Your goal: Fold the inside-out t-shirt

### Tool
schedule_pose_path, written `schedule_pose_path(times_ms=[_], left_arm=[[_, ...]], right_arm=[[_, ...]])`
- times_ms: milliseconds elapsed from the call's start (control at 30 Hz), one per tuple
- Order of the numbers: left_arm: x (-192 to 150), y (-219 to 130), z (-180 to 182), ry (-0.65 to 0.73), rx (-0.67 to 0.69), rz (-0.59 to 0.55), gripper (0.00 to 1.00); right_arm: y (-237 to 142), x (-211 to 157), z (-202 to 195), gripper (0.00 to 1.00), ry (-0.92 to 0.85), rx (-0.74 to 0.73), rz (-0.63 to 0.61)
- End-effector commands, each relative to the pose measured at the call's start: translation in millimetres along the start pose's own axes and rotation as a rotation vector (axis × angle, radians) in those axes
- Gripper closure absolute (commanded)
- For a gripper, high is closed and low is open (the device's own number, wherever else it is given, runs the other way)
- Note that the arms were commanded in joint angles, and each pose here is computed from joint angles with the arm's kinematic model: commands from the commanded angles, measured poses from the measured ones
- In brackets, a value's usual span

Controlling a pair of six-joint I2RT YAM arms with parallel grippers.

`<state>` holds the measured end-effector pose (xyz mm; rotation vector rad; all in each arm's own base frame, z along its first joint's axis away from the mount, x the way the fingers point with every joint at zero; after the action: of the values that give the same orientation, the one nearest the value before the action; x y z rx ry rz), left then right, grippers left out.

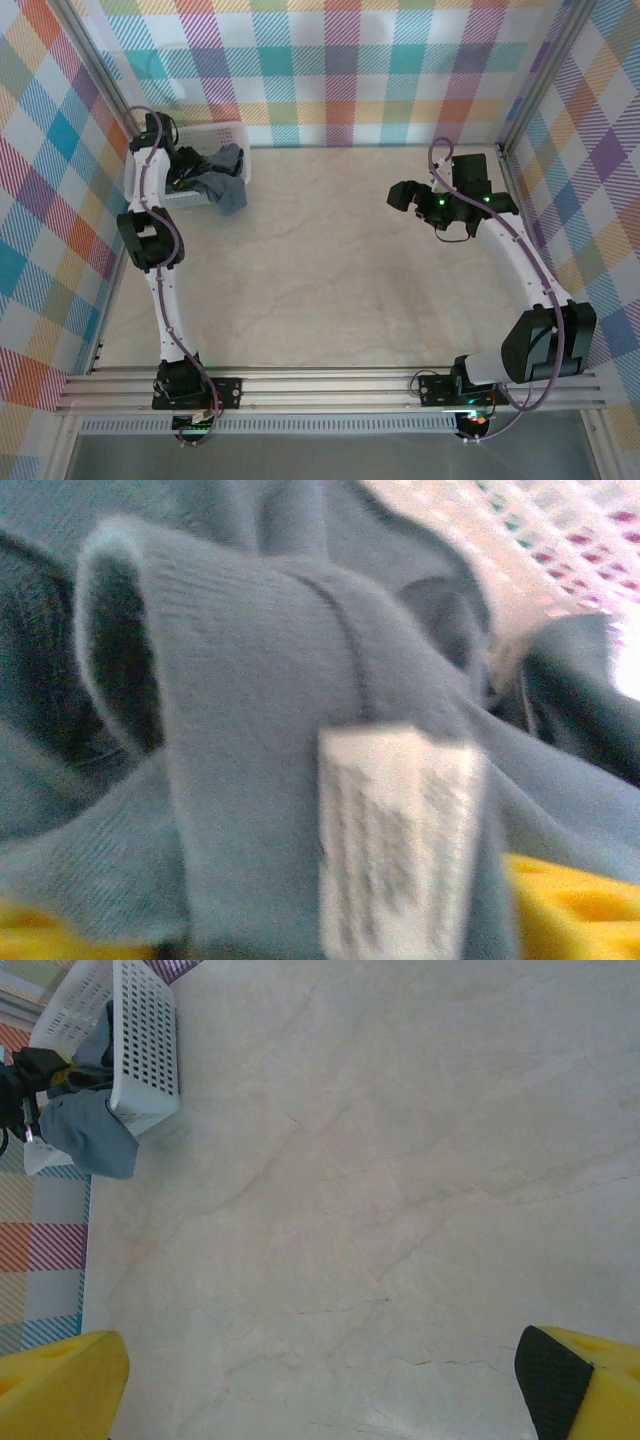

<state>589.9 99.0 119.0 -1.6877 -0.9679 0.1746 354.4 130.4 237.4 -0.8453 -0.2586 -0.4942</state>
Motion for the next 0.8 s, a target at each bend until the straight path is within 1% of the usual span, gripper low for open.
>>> schedule_pose_path(times_ms=[0, 33, 100, 167, 200, 233, 300, 367, 400, 433, 467, 500, 533, 600, 667, 767], left_arm=[[18.5, -54.1, -44.2, 0.062, -0.183, -0.066, 1.00], [24.4, -72.0, -53.1, 0.073, -0.217, -0.097, 1.00], [33.7, -119.0, -76.6, 0.087, -0.314, -0.157, 1.00], [36.5, -180.9, -105.6, 0.096, -0.431, -0.225, 1.00], [33.5, -217.8, -123.6, 0.111, -0.503, -0.263, 1.00], [27.9, -246.0, -138.9, 0.128, -0.558, -0.290, 1.00], [5.0, -327.2, -175.3, 0.192, -0.689, -0.382, 1.00], [-29.0, -399.4, -203.2, 0.271, -0.804, -0.459, 1.00], [-48.0, -428.7, -213.0, 0.312, -0.842, -0.493, 1.00], [-65.8, -448.4, -220.7, 0.352, -0.866, -0.515, 1.00], [-84.9, -462.6, -227.9, 0.393, -0.879, -0.529, 1.00], [-102.5, -469.3, -233.5, 0.420, -0.889, -0.522, 1.00], [-116.4, -472.2, -237.4, 0.441, -0.904, -0.502, 1.00], [-143.0, -464.9, -242.4, 0.474, -0.914, -0.444, 1.00], [-160.3, -442.0, -240.8, 0.500, -0.867, -0.410, 1.00], [-177.5, -390.2, -225.1, 0.525, -0.750, -0.343, 1.00]], right_arm=[[-12.1, 8.5, 11.0, 0.00, -0.016, 0.013, -0.033], [-12.5, 9.4, 12.2, 0.00, -0.013, 0.018, -0.036], [-13.6, 11.5, 14.6, 0.00, -0.005, 0.027, -0.047], [-15.3, 14.0, 17.7, 0.00, 0.005, 0.038, -0.058], [-16.1, 14.7, 18.7, 0.00, 0.011, 0.043, -0.062], [-16.8, 15.3, 20.0, 0.00, 0.016, 0.048, -0.067], [-20.0, 17.6, 22.6, 0.00, 0.022, 0.056, -0.083], [-23.3, 19.1, 24.3, 0.00, 0.027, 0.057, -0.098], [-25.9, 19.7, 25.3, 0.00, 0.026, 0.058, -0.108], [-28.0, 20.0, 26.0, 0.00, 0.027, 0.059, -0.116], [-30.0, 20.4, 26.1, 0.00, 0.027, 0.058, -0.126], [-31.5, 20.4, 26.2, 0.00, 0.026, 0.057, -0.135], [-32.9, 20.4, 26.0, 0.00, 0.028, 0.055, -0.143], [-34.6, 19.6, 24.0, 0.00, 0.030, 0.047, -0.153], [-34.7, 17.7, 20.9, 0.00, 0.036, 0.035, -0.156], [-33.7, 13.4, 15.8, 0.00, 0.039, 0.017, -0.149]])
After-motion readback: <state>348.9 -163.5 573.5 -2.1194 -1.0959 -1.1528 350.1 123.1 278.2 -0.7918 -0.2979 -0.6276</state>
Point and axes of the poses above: each hand's point on the last joint's axis, 136 mm out from that joint toward the fingers, its own y axis out along the fingers, its own z axis along the line the jaws close on, x = y × z, the point moved 1 cm from there along -y, back along the fingers, and after that the axes turned 3 degrees about y, right-handed, at the moved point
